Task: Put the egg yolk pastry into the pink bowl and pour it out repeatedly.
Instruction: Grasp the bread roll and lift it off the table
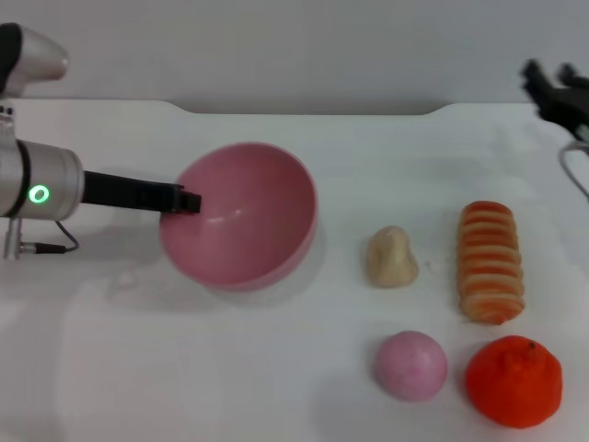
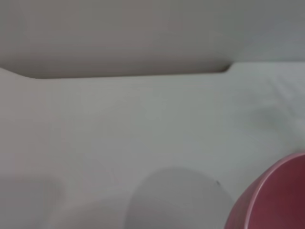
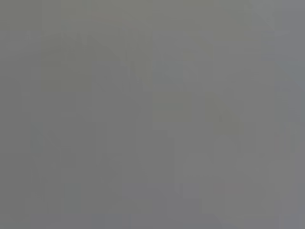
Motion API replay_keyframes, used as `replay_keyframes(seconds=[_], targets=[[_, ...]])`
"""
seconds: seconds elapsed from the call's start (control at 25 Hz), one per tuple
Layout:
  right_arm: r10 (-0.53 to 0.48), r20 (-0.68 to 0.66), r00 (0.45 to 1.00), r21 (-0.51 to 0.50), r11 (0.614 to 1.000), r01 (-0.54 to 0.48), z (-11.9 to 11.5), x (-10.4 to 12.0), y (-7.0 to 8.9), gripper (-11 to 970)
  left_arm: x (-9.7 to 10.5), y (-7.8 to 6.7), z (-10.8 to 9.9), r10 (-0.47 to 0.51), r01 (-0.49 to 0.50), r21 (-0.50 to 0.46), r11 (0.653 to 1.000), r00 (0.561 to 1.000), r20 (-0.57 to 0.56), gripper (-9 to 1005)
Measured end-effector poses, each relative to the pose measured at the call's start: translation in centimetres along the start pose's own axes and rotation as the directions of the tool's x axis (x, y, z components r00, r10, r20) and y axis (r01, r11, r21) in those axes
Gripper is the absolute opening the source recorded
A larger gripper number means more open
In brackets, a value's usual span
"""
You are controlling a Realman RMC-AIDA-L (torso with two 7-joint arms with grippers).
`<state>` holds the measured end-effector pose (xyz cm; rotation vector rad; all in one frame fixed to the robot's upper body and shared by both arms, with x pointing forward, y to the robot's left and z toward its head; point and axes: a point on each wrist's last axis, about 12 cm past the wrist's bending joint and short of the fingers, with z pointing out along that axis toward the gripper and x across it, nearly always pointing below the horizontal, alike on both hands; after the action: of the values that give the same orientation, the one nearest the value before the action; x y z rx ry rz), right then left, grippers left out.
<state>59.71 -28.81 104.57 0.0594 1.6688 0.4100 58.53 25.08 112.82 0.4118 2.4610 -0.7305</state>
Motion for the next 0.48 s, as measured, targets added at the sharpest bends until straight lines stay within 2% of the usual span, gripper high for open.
replay_keyframes(seconds=[0.16, 0.28, 0.48], targets=[[0.044, -0.159, 0.986, -0.171, 0.983, -0.071, 2.7, -1.8, 2.0, 564, 0.1, 0.7, -0.6, -0.031, 0.031, -0.009, 0.999, 0.999, 0.023, -1], [0.010, -0.306, 0.952, -0.280, 0.955, -0.100, 4.2, -3.8, 3.6, 564, 0.1, 1.0, -0.8, -0.043, 0.043, -0.016, 0.999, 0.999, 0.030, -1], [-0.075, -0.569, 0.819, -0.334, 0.931, -0.147, 4.7, -7.3, 5.5, 565, 0.0, 1.4, -1.3, -0.059, 0.061, -0.025, 0.998, 0.997, 0.042, -2]])
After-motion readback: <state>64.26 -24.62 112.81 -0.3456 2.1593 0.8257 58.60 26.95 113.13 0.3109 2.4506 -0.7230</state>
